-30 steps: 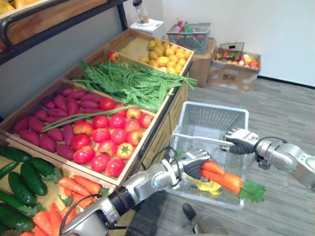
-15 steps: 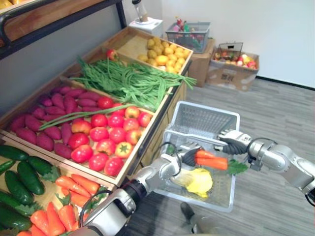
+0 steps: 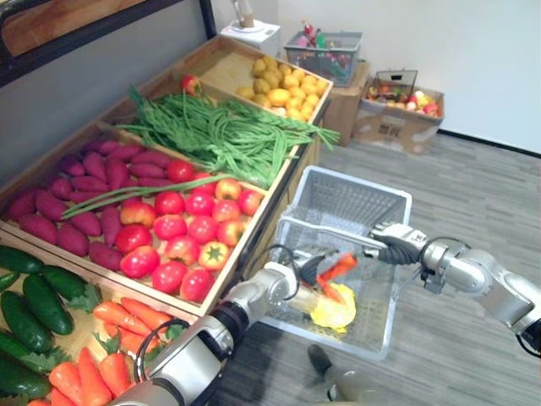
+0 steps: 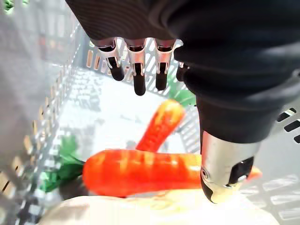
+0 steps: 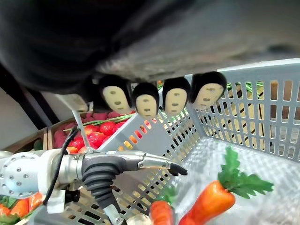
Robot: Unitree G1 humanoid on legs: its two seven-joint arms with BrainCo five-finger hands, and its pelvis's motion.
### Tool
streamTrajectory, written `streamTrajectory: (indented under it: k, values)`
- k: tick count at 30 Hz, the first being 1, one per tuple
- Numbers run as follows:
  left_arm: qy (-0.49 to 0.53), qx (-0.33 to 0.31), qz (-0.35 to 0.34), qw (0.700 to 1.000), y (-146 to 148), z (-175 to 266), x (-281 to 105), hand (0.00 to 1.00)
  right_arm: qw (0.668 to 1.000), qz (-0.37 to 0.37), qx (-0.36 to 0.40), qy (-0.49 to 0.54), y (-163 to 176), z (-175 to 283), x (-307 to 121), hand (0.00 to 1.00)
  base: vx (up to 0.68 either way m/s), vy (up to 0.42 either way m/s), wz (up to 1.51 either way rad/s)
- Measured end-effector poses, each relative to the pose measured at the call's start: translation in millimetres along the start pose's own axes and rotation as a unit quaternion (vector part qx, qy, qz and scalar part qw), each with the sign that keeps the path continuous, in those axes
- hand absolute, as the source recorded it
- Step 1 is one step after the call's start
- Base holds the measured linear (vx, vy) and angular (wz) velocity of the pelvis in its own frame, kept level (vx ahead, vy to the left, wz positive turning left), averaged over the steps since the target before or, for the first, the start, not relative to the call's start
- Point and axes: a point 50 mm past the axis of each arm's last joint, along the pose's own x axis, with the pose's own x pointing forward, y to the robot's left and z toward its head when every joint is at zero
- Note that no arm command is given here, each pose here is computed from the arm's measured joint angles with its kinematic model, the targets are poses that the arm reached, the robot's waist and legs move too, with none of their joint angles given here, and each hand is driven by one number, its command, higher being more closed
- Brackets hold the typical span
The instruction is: Pick vegetable in the basket
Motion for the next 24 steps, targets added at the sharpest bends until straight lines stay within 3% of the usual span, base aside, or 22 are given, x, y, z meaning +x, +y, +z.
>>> streamTrajectory:
  k: [10, 14, 17, 20, 22, 24]
  values:
    - [-0.002, 0.01, 0.005, 1.0, 5.2, -0.9, 0.2, 0.0, 1.0, 0.005, 0.011, 0.005, 2.8, -1.3, 2.5, 1.0, -0.07, -0.069, 0.04]
    - [-0.081, 0.016, 0.064, 0.995, 33.4, 33.7, 3.4, 0.0, 0.999, -0.004, 0.041, 0.029, 11.2, -10.0, -1.0, 1.0, -0.09, -0.08, 0.43]
    - [-0.21, -0.021, 0.069, 0.975, 41.7, 84.3, -10.0, 0.0, 0.989, -0.042, 0.098, 0.099, 21.4, -34.2, -18.3, 1.0, -0.16, -0.086, 0.73]
    - [-0.222, -0.062, 0.05, 0.972, 44.6, 84.6, -18.3, 0.0, 0.981, -0.06, 0.133, 0.128, 34.2, -40.9, -30.6, 1.0, -0.12, -0.035, 0.57]
    - [-0.268, -0.099, 0.055, 0.957, 51.8, 97.3, -36.0, 0.0, 0.968, -0.063, 0.162, 0.181, 51.4, -55.4, -43.5, 1.0, -0.14, -0.045, 0.7]
    - [-0.348, -0.154, 0.078, 0.921, 66.5, 120.8, -57.4, 0.0, 0.942, -0.061, 0.198, 0.264, 76.5, -74.7, -64.2, 1.0, -0.15, -0.032, 0.85]
